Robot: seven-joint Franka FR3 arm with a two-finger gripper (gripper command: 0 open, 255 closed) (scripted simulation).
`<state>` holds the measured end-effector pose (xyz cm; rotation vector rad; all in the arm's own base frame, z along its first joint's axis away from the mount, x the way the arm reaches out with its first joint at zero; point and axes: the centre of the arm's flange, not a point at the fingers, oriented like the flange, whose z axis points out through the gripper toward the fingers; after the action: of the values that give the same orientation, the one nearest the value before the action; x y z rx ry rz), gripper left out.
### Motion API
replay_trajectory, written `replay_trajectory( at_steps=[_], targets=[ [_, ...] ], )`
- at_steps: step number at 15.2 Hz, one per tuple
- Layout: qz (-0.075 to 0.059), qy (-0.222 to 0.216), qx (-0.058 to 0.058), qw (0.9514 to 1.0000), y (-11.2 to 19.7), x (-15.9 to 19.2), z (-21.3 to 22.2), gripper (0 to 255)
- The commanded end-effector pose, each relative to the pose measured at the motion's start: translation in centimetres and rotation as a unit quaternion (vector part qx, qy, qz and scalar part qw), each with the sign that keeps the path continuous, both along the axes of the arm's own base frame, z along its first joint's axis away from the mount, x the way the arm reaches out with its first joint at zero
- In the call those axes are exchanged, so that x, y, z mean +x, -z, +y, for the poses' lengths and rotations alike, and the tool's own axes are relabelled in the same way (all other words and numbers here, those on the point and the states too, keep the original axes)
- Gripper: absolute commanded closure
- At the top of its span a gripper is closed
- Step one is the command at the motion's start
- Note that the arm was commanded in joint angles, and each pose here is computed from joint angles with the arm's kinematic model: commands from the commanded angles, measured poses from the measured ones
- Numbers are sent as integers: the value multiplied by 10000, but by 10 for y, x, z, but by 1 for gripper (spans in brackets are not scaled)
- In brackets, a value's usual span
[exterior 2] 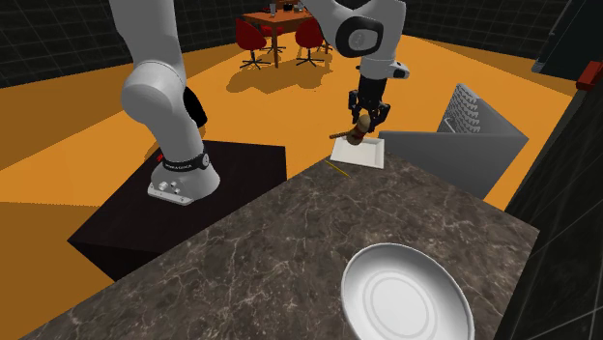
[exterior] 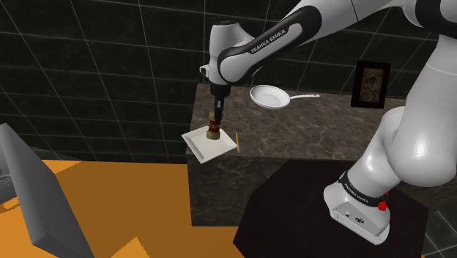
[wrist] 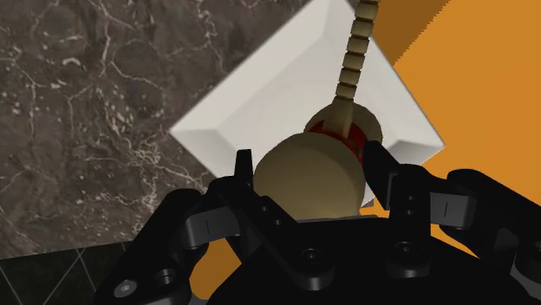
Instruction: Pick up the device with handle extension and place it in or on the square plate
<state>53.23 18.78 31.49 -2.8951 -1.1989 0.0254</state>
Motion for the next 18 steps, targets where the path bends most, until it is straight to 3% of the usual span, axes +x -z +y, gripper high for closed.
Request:
replay_trajectory(
  at_steps=[1, 2, 7, 11, 18],
  targets=[
    [-2, 0, 1, 10000, 0, 0, 0, 255],
    [-2, 0, 1, 10000, 0, 0, 0, 0],
    [-2, 0, 1, 10000, 0, 0, 0, 0],
    [-2, 0, 1, 10000, -50, 1, 0, 0],
    [-2, 0, 1, 10000, -50, 1, 0, 0]
  ],
)
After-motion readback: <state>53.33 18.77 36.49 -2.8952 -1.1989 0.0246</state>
